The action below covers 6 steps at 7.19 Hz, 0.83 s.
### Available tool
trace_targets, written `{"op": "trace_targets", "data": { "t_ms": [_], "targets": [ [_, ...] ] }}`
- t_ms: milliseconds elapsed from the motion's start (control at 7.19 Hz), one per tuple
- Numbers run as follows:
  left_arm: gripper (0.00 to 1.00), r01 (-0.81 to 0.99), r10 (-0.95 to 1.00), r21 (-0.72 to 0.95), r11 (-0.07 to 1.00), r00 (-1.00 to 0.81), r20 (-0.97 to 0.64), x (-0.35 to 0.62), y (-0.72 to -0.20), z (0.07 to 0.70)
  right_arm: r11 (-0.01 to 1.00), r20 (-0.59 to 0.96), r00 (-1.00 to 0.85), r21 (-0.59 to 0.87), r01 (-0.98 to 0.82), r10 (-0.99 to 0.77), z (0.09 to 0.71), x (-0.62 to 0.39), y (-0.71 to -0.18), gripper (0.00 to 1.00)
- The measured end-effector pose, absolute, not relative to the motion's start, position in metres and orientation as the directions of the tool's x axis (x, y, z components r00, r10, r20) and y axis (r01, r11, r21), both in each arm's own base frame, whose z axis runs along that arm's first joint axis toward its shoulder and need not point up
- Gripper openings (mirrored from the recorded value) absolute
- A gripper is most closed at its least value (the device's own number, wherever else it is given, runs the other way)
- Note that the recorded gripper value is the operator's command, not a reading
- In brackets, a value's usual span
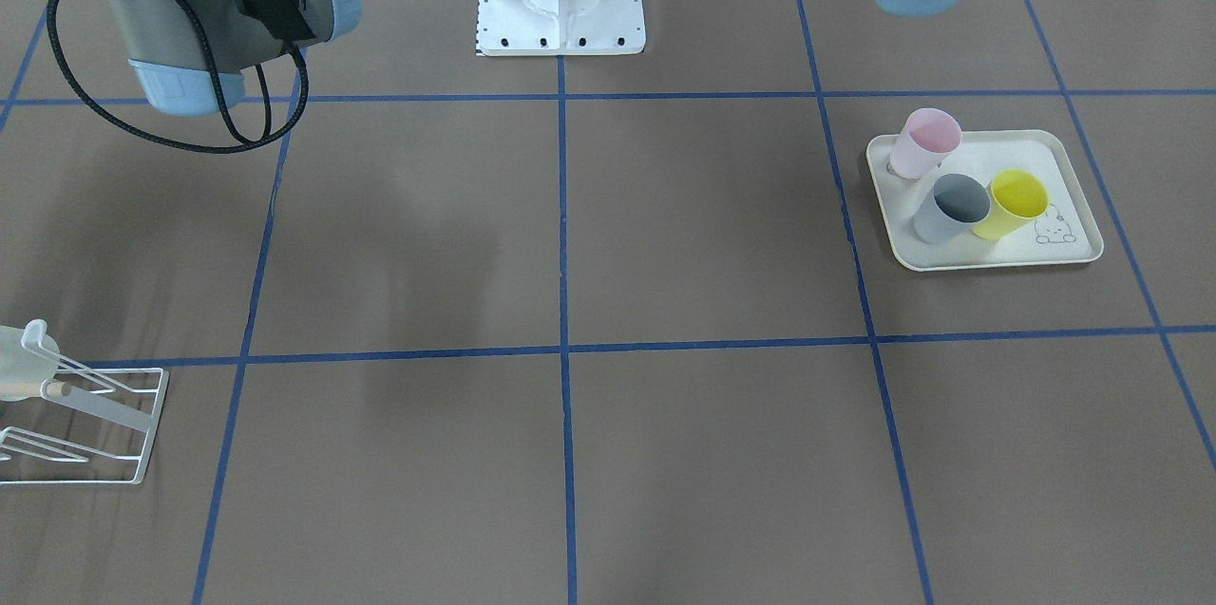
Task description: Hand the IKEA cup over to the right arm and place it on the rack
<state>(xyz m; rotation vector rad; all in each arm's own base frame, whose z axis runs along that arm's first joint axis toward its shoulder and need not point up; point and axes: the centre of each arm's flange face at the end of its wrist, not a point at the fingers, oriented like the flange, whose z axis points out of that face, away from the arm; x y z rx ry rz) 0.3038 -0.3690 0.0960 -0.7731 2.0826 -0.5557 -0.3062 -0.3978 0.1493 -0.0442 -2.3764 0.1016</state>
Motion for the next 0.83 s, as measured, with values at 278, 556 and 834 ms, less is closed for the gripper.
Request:
{"op": "trace_targets", "data": {
  "t_ms": [278,556,834],
  "targets": [
    [0.00,-0.330,-0.700,-0.629,0.704,-0.472,-0.536,0.3067,-0.3720,0.0937,0.996,0.684,-0.727,-0.085,0.002,0.060,0.1496,-0.3067,-0.3974,0.89],
    [0.00,-0.335,-0.706,-0.633,0.698,-0.471,-0.529,0.3083,-0.3727,0.0921,0.997,0.664,-0.746,-0.081,0.000,0.054,0.1545,-0.3090,-0.3976,0.89],
    [0.00,-0.343,-0.716,-0.640,0.687,-0.465,-0.520,0.3100,-0.3727,0.0913,0.996,0.651,-0.757,-0.084,-0.002,0.053,0.1577,-0.3114,-0.3980,0.89]
  ]
}}
